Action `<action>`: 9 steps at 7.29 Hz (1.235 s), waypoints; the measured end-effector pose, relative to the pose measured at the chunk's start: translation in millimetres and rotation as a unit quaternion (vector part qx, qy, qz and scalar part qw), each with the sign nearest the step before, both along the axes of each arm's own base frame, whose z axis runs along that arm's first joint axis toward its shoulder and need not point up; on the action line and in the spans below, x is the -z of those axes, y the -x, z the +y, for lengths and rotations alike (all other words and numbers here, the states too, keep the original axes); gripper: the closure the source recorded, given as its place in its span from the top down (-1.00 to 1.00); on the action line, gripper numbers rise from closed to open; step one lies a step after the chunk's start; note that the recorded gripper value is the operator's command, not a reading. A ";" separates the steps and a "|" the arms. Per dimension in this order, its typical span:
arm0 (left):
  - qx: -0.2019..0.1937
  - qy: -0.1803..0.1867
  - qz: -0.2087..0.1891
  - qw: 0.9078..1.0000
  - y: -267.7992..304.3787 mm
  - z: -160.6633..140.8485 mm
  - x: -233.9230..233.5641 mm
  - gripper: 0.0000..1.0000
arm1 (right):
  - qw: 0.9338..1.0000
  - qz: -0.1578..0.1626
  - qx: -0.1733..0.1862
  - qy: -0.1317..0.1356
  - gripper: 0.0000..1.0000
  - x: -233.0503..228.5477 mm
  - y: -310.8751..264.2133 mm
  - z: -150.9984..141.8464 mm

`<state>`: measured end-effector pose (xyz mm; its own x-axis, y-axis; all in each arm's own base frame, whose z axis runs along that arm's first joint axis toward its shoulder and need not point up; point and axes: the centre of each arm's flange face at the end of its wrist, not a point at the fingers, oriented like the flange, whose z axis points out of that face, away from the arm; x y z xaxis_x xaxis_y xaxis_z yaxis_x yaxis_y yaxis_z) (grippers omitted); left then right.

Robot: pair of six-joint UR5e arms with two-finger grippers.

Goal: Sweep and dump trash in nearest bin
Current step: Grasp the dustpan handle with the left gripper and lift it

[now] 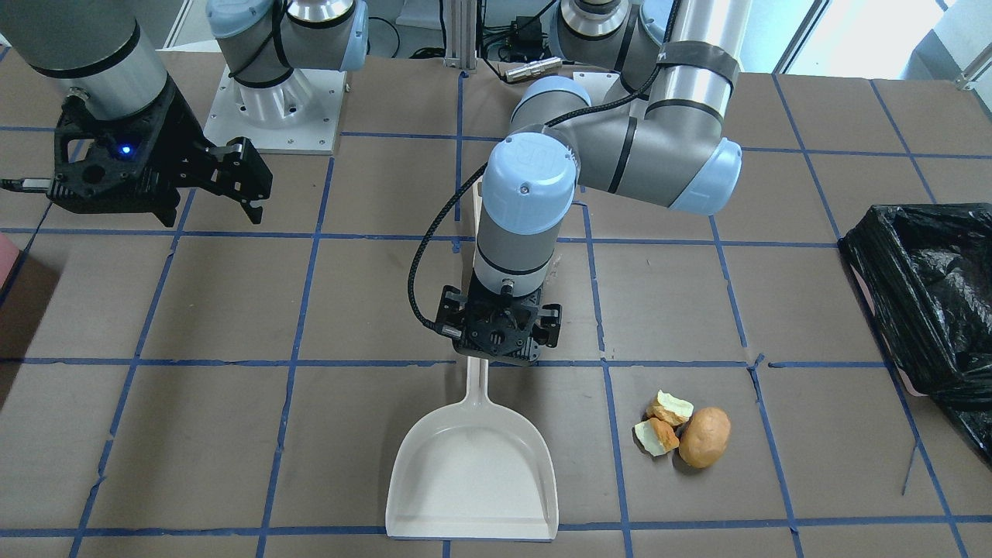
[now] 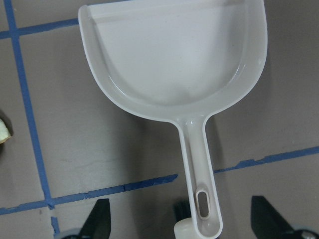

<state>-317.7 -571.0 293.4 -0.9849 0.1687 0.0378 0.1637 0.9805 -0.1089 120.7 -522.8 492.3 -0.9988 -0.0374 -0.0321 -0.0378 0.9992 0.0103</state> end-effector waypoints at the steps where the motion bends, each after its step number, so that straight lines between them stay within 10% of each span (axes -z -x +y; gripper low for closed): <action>1: -0.001 0.007 0.004 1.000 2.0 3.7 18.9 1.00 | 1.000 -0.001 0.000 0.000 0.92 -0.1 -0.2 -0.1; 9: -0.009 -0.017 0.000 1.000 13.7 24.2 60.5 0.42 | 1.000 -0.001 0.000 0.000 0.92 -0.3 -0.1 0.5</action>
<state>-331.4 -546.8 232.9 -0.9877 0.1503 0.0435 0.1467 0.9863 -0.0760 120.8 -522.2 492.6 -0.9988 -0.0368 -0.0332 -0.0371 0.9992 0.0110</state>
